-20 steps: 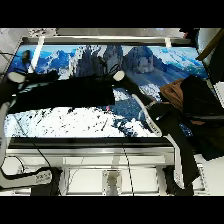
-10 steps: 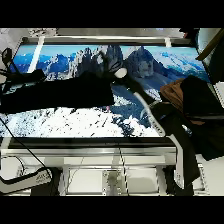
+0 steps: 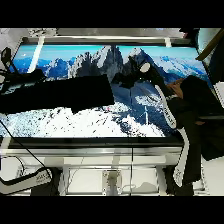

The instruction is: Fold the clothes and pants, and hang the long-sleeved shirts on hangers.

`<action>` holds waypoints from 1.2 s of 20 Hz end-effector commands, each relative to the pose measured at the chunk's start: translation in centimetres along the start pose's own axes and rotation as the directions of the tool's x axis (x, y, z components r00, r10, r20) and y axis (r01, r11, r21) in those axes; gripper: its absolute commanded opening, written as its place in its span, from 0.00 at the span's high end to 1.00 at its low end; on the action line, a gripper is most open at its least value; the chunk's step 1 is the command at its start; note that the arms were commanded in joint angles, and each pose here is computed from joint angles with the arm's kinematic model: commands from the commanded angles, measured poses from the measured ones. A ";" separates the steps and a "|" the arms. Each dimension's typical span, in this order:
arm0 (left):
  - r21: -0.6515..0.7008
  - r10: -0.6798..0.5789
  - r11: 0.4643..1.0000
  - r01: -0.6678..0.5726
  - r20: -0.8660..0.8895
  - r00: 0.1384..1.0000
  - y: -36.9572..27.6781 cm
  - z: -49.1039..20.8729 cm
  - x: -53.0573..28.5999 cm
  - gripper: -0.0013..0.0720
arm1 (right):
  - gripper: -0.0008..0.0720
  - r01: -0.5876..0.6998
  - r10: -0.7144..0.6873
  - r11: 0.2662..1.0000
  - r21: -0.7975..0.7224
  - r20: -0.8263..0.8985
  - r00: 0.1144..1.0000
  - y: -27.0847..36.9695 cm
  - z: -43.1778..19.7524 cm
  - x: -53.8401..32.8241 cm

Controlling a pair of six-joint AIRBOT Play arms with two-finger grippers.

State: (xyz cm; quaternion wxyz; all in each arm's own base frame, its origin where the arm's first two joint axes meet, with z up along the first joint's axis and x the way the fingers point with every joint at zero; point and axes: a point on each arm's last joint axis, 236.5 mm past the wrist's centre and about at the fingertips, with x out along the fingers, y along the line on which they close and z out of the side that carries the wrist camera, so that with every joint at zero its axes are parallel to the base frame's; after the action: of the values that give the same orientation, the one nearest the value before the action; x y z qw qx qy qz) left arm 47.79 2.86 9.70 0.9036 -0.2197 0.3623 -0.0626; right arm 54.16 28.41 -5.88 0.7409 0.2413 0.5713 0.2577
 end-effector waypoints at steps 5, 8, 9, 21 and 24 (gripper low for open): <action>-0.001 -0.001 1.000 0.001 0.000 1.000 0.0 0.0 -0.1 0.96 | 0.15 -0.068 0.081 0.987 0.146 -0.081 0.993 0.9 -3.7 6.4; 0.000 -0.001 1.000 0.001 0.000 1.000 0.0 0.0 -0.1 0.96 | 0.24 -0.111 0.120 0.985 0.133 -0.065 0.991 3.3 -3.7 7.3; 0.000 -0.001 1.000 0.001 0.000 1.000 0.0 0.0 -0.1 0.96 | 0.28 -0.134 0.141 0.985 0.110 -0.060 0.988 4.5 -3.6 7.2; 0.182 -0.040 0.983 0.031 0.044 0.998 -5.4 0.5 -7.3 0.96 | 0.99 0.019 -0.038 0.995 -0.100 -0.197 0.980 3.5 -3.8 -10.5; 0.264 -0.121 0.958 0.116 0.003 0.993 -10.3 -1.3 -8.1 0.96 | 0.99 0.101 -0.123 0.986 -0.130 -0.174 0.977 2.8 -4.2 -18.7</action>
State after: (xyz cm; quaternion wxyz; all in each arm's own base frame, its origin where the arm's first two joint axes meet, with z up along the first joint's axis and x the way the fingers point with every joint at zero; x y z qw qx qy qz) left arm 43.27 -1.27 17.07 0.9262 -0.1414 0.3278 -0.1210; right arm 48.90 24.37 5.08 0.7116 0.1891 0.6053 0.3025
